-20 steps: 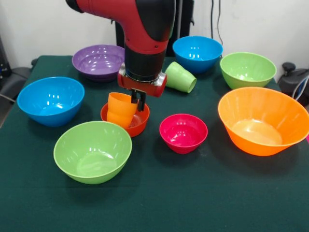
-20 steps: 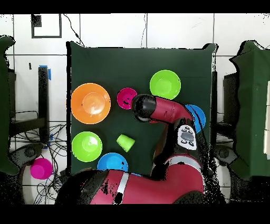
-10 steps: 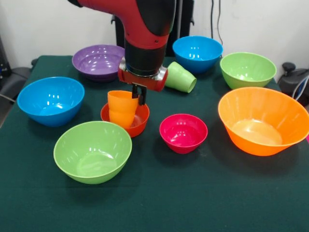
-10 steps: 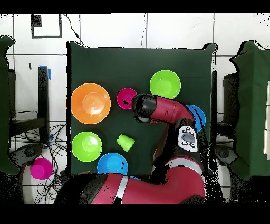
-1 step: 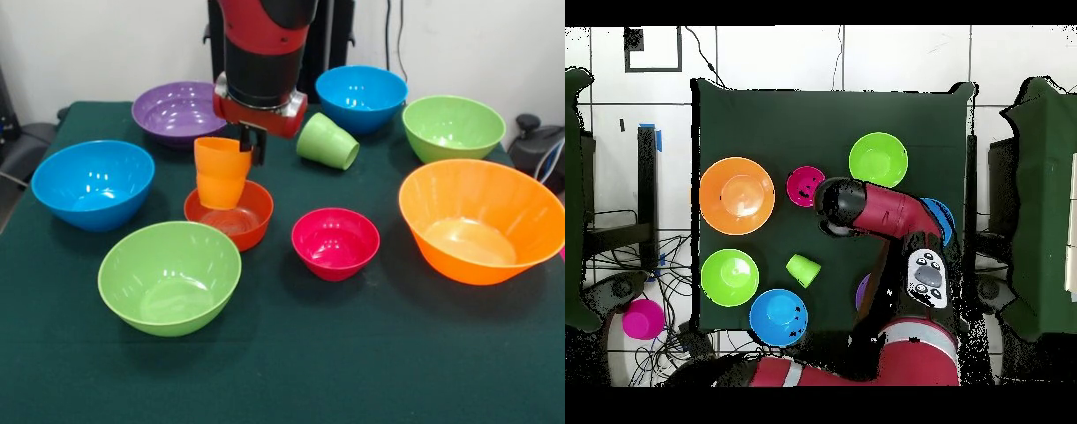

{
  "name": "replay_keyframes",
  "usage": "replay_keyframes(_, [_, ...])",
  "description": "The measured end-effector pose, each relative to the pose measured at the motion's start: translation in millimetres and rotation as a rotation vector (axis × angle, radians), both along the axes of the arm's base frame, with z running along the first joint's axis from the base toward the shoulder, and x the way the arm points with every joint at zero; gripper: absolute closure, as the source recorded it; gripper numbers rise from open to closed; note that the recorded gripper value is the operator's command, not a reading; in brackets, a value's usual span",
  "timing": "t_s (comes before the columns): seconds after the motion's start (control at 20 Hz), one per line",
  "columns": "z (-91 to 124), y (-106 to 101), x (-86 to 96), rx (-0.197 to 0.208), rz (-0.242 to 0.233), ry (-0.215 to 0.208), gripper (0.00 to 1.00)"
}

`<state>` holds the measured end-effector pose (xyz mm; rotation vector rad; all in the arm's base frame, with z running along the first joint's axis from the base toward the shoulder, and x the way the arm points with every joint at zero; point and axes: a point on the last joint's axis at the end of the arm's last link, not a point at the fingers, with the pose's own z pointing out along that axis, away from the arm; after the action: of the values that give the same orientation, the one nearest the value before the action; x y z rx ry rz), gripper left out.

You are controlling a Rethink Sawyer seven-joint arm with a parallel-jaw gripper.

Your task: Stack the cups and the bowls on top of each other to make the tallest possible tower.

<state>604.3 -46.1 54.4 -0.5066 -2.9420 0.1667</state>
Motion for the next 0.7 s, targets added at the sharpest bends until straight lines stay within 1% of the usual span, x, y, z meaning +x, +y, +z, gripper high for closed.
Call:
replay_keyframes(0.2, [4.0,-2.8,-1.9,-0.005,-0.004,-0.001,1.0])
replay_keyframes(0.6, [-7.0,-3.1,-8.7,0.0,-0.008,0.021,1.0])
replay_keyframes(0.7, [-11.9,-2.9,-12.4,0.003,-0.009,0.033,1.0])
